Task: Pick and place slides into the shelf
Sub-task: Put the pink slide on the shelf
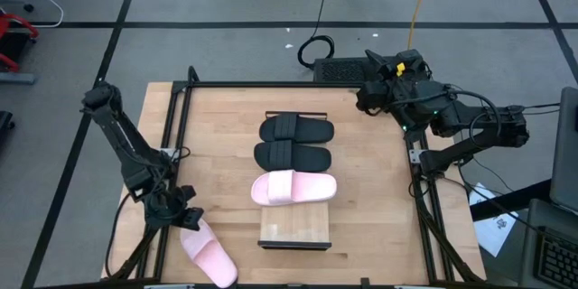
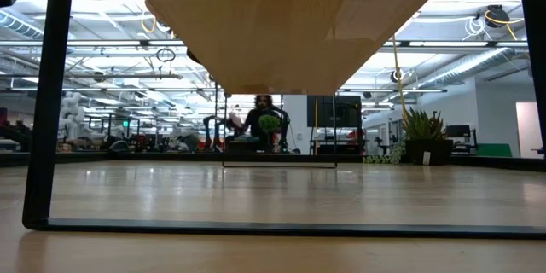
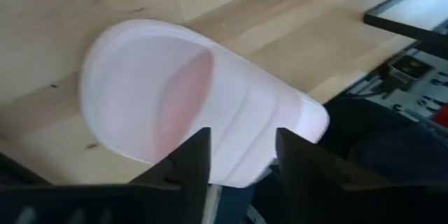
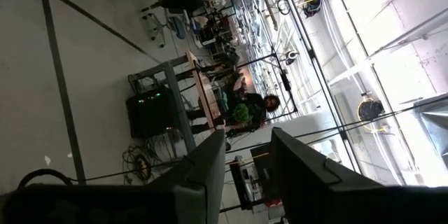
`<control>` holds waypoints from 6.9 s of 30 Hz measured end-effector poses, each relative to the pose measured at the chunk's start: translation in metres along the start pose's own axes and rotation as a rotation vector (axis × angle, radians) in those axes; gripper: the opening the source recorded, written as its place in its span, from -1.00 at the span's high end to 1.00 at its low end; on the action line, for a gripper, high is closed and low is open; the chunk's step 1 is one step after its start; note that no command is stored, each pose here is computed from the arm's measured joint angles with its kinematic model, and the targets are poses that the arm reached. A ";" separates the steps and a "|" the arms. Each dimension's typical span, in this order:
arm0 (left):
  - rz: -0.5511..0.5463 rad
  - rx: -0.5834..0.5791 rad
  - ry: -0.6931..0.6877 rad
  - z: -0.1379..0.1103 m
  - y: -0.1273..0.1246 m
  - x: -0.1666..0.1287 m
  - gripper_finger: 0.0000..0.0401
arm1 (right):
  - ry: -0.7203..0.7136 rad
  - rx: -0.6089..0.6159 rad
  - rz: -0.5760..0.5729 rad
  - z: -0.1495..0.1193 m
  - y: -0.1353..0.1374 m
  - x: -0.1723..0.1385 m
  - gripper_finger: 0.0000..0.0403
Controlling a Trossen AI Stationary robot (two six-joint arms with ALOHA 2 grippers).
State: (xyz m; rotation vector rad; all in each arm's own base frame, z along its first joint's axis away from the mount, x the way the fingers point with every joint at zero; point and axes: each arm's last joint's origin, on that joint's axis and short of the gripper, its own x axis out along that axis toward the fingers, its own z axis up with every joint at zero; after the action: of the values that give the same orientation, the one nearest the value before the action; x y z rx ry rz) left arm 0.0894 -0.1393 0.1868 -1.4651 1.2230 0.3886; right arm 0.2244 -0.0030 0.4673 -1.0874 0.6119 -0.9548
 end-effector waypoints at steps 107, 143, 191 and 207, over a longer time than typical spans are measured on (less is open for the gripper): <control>-0.113 0.077 -0.006 0.017 0.008 0.062 1.00 | -0.025 0.032 0.018 0.000 0.002 0.000 0.47; -0.072 -0.093 -0.240 0.029 0.015 0.053 1.00 | -0.046 0.012 0.035 0.006 0.009 0.003 0.47; -0.294 0.274 -0.116 0.007 -0.023 -0.023 0.34 | -0.403 0.163 0.082 0.068 0.028 -0.076 0.47; -0.797 0.561 -0.359 -0.005 -0.057 -0.059 0.35 | -0.644 0.429 0.211 0.152 0.037 -0.143 0.47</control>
State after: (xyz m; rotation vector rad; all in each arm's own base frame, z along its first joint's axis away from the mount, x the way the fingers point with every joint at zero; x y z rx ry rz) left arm 0.1109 -0.1261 0.2653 -1.1960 0.3459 -0.2216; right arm 0.2913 0.1968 0.4844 -0.8521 -0.0153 -0.4732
